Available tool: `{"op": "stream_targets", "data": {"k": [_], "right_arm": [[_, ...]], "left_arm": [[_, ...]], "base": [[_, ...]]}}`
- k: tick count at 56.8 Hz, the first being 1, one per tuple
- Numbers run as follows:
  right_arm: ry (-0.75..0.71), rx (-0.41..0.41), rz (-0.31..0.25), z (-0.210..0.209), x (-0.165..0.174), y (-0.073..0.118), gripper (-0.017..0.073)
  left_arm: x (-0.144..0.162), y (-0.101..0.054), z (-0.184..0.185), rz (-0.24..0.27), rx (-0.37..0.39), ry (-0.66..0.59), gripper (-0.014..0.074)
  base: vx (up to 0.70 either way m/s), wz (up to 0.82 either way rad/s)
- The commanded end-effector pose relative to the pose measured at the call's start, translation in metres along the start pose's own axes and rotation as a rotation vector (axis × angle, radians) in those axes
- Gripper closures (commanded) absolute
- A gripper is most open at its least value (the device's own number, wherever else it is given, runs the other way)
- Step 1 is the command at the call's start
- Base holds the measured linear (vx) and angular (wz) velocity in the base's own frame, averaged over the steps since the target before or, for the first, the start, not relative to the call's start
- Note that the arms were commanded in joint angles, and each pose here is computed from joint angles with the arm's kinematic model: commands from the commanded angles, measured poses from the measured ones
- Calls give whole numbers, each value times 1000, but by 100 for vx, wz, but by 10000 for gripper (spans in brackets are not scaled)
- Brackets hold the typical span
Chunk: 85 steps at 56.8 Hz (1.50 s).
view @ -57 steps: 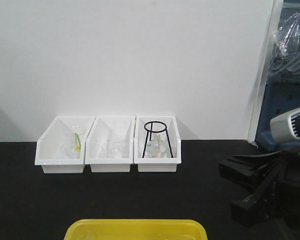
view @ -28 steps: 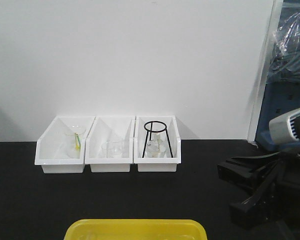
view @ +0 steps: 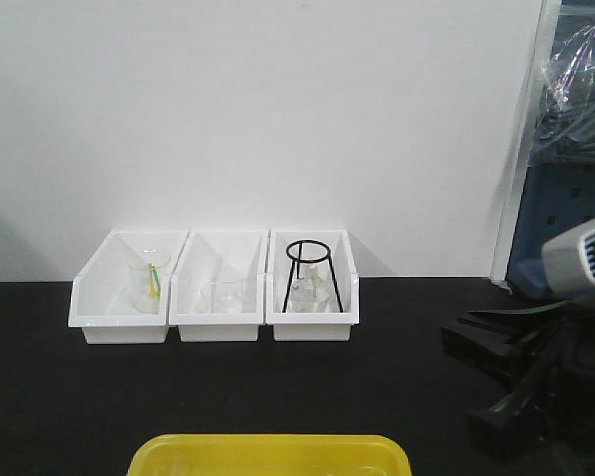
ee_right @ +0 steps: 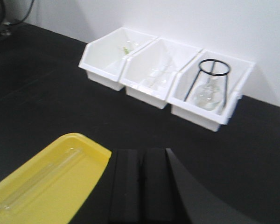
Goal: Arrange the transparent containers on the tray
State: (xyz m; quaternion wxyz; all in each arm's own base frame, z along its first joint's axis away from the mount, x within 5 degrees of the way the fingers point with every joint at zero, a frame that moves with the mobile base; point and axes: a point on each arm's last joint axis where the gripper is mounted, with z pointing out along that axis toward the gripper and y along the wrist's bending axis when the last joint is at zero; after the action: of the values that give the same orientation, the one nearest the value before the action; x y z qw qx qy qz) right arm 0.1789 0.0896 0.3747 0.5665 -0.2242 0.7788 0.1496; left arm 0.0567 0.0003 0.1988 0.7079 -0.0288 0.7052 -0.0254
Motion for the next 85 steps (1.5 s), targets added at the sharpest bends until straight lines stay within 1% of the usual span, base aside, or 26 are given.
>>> {"op": "stream_targets", "data": {"k": [1, 3, 4, 5, 6, 7, 8, 9, 10, 11, 14, 19, 25, 35, 37, 38, 40, 42, 46, 85], "right_arm": [[-166, 116, 44, -29, -3, -11, 571], [-168, 148, 66, -35, 9, -14, 571], [-185, 176, 61, -41, 13, -16, 571], [-186, 206, 44, -46, 21, -18, 571], [-186, 225, 43, -50, 27, -19, 571], [-182, 254, 26, -55, 36, -21, 571], [-182, 272, 30, -58, 42, -22, 571], [-179, 301, 18, -63, 52, -23, 571], [-167, 317, 29, -64, 62, -23, 571], [-175, 344, 22, -70, 67, -24, 571], [-164, 397, 45, -77, 93, -24, 571], [-167, 469, 44, -88, 129, -21, 571], [-182, 496, 53, -93, 168, -14, 571], [-221, 492, 61, -89, 216, -7, 571], [-218, 482, 75, -84, 226, -7, 571], [-225, 479, 81, -83, 226, -7, 571], [-183, 478, 109, -83, 228, -7, 571], [-172, 476, 123, -83, 229, -7, 571], [-161, 474, 138, -82, 231, -7, 571], [-157, 474, 138, -82, 232, -7, 571]], "left_arm": [[4, 0, 0, -10, 5, -67, 601], [4, 0, 0, -10, 5, -67, 601], [4, 0, 0, -10, 5, -67, 601], [4, 0, 0, -10, 5, -67, 601], [4, 0, 0, -10, 5, -67, 601], [4, 0, 0, -10, 5, -67, 601], [4, 0, 0, -10, 5, -67, 601], [4, 0, 0, -10, 5, -67, 601], [4, 0, 0, -10, 5, -67, 601], [4, 0, 0, -10, 5, -67, 601], [4, 0, 0, -10, 5, -67, 601], [4, 0, 0, -10, 5, -67, 601], [4, 0, 0, -10, 5, -67, 601], [4, 0, 0, -10, 5, -67, 601], [4, 0, 0, -9, 5, -65, 601], [4, 0, 0, -9, 5, -67, 601], [4, 0, 0, -9, 5, -65, 601], [4, 0, 0, -9, 5, -65, 601], [4, 0, 0, -9, 5, -64, 601], [4, 0, 0, -9, 5, -64, 601]], "base": [[0, 0], [0, 0], [0, 0], [0, 0], [0, 0], [0, 0], [0, 0], [0, 0], [0, 0], [0, 0], [0, 0], [0, 0], [0, 0], [0, 0], [0, 0], [0, 0], [0, 0], [0, 0], [0, 0], [0, 0]]}}
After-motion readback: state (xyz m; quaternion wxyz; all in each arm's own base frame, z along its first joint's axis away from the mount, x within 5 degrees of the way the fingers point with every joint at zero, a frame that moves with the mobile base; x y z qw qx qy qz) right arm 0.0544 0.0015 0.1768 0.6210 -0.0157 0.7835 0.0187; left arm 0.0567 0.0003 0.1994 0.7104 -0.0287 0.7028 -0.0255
